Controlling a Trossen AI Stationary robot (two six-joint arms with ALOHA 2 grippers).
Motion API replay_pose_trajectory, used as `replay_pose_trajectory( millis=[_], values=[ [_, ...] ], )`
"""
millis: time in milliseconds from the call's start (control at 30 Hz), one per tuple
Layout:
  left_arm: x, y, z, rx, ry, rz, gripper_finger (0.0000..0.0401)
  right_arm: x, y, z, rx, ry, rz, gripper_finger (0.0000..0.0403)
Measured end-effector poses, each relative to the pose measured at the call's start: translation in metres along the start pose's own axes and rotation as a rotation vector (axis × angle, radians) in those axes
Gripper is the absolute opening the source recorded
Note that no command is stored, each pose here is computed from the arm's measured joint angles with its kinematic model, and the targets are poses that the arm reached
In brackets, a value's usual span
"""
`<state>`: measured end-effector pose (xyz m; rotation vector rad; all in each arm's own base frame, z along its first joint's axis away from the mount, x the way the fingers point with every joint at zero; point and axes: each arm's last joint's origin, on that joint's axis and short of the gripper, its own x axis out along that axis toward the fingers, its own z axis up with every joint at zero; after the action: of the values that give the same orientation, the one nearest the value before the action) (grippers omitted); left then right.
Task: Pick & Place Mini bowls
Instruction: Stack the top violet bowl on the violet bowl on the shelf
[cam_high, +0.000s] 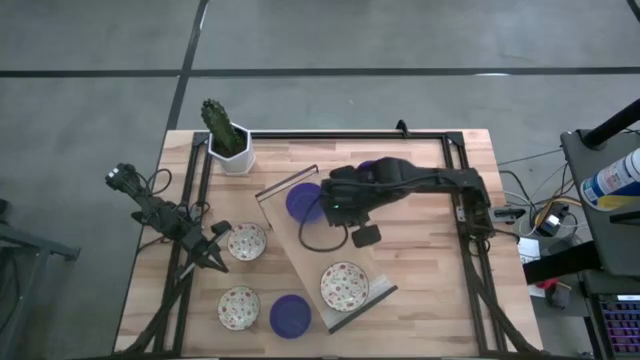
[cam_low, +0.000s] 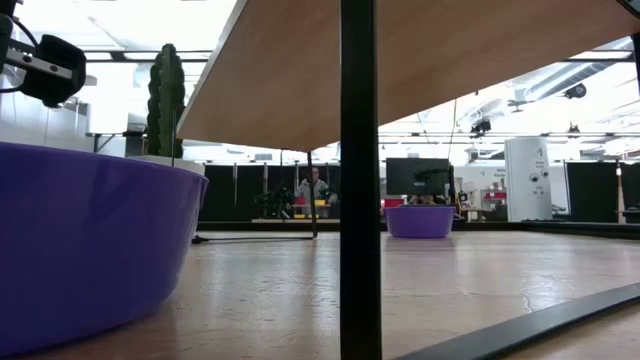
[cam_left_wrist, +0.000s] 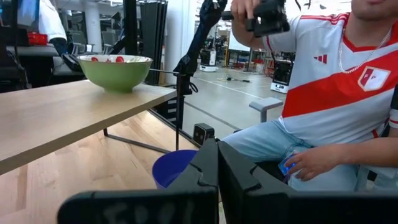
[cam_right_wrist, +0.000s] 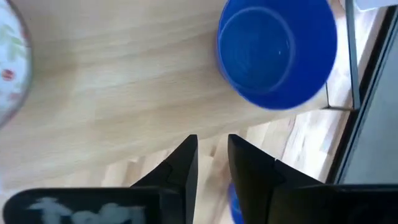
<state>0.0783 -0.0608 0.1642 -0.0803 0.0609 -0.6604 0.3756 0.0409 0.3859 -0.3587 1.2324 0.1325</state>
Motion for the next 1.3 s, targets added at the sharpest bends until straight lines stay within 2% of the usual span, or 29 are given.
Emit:
replay_pose_trajectory(
  millis=[233,467,600,900,1167,1300],
  values=[
    [0.000,0.000,0.000,0.000,0.000,0.000,0.0000,-0.038,0.006,-0.021,0.090,-0.070,-0.002,0.0084],
    [0.000,0.000,0.000,0.000,0.000,-0.001,0.0000,-0.052,0.012,-0.058,0.190,-0.031,-0.027,0.0078],
    [0.000,0.000,0.000,0.000,0.000,-0.001,0.0000,-0.041,0.017,-0.078,0.222,-0.004,-0.046,0.0077],
    [0.000,0.000,0.000,0.000,0.000,-0.001,0.0000,-0.024,0.028,-0.122,0.253,-0.046,-0.081,0.0073],
    [0.000,0.000,0.000,0.000,0.000,0.000,0.0000,0.004,0.039,-0.154,0.205,0.072,-0.094,0.0070],
    [0.000,0.000,0.000,0.000,0.000,0.000,0.0000,0.021,0.042,-0.159,0.246,0.090,-0.094,0.0075]
  ],
)
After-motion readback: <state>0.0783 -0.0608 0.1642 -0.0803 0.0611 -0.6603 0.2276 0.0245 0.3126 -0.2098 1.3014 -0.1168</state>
